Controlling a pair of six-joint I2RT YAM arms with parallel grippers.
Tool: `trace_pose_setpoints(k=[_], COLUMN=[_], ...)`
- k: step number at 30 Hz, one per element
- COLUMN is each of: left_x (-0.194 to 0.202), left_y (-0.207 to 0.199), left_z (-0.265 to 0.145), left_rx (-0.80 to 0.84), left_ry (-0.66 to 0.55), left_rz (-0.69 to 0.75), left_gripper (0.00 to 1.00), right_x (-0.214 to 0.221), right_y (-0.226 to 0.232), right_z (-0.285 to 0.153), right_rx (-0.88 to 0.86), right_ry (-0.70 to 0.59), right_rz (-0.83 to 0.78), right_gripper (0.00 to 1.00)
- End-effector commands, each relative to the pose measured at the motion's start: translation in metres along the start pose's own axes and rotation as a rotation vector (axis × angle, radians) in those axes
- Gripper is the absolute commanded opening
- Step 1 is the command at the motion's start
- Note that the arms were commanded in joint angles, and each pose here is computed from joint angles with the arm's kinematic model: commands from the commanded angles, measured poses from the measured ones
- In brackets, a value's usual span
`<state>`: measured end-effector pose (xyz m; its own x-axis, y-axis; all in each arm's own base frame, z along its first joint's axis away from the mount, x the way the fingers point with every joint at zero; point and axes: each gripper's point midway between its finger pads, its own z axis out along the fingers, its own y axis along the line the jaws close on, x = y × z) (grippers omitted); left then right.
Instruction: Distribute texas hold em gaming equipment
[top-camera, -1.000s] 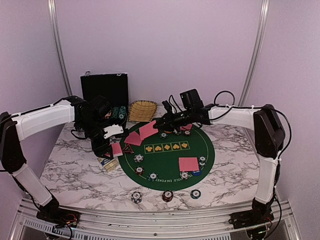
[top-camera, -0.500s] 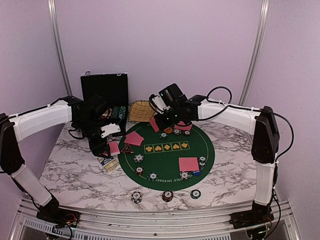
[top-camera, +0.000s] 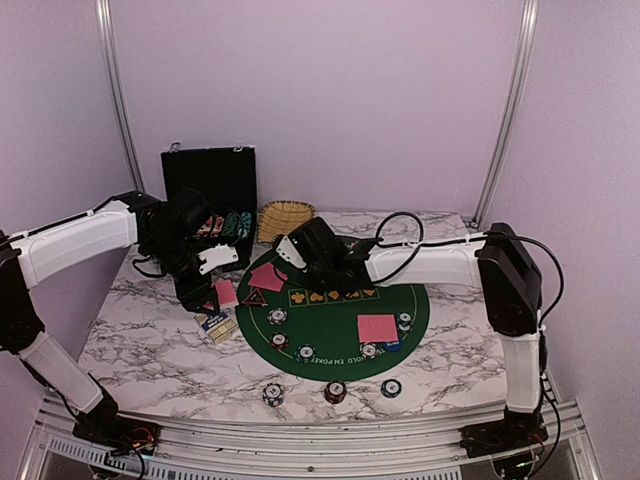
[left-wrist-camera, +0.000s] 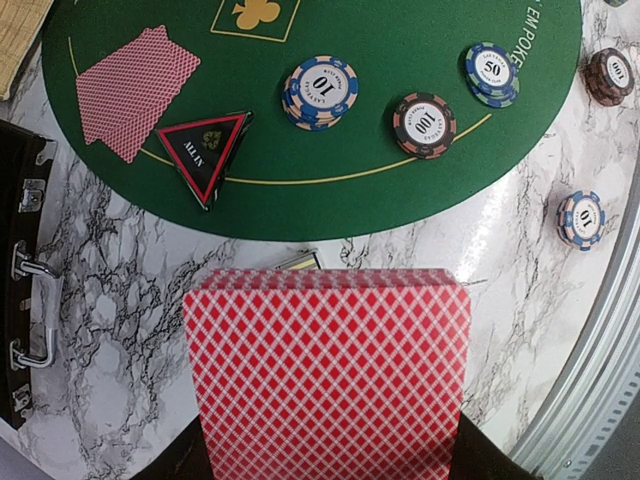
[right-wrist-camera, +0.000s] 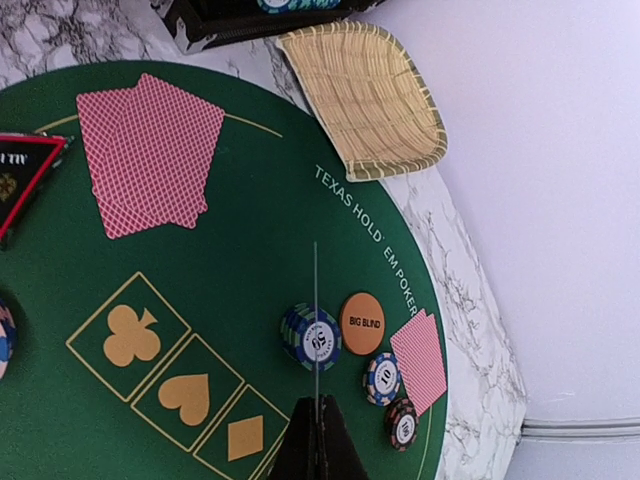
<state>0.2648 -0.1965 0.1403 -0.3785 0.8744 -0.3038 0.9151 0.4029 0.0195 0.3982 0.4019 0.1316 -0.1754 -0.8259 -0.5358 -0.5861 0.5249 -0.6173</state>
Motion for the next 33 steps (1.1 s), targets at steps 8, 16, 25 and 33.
trace_pose_setpoints(k=[8, 16, 25, 33], left_x=[-0.004, -0.005, -0.006, -0.007], left_y=[-0.002, -0.001, -0.002, -0.003], left_z=[-0.011, -0.01, -0.011, -0.013], left_rx=[-0.002, 0.004, 0.008, 0.011], left_ry=[-0.036, -0.031, -0.033, -0.04], left_rz=[-0.006, -0.004, -0.003, -0.002], left_gripper=[0.0, 0.0, 0.0, 0.0], right_x=[0.003, 0.012, 0.034, 0.044], right_y=[0.033, 0.071, 0.091, 0.102], right_z=[0.021, 0.017, 0.015, 0.01], right_rx=[-0.001, -0.144, -0.191, -0.214], right_ry=[-0.061, -0.068, -0.009, 0.02], right_rz=[-0.144, -0.174, -0.22, -0.239], right_gripper=[0.0, 0.0, 0.0, 0.32])
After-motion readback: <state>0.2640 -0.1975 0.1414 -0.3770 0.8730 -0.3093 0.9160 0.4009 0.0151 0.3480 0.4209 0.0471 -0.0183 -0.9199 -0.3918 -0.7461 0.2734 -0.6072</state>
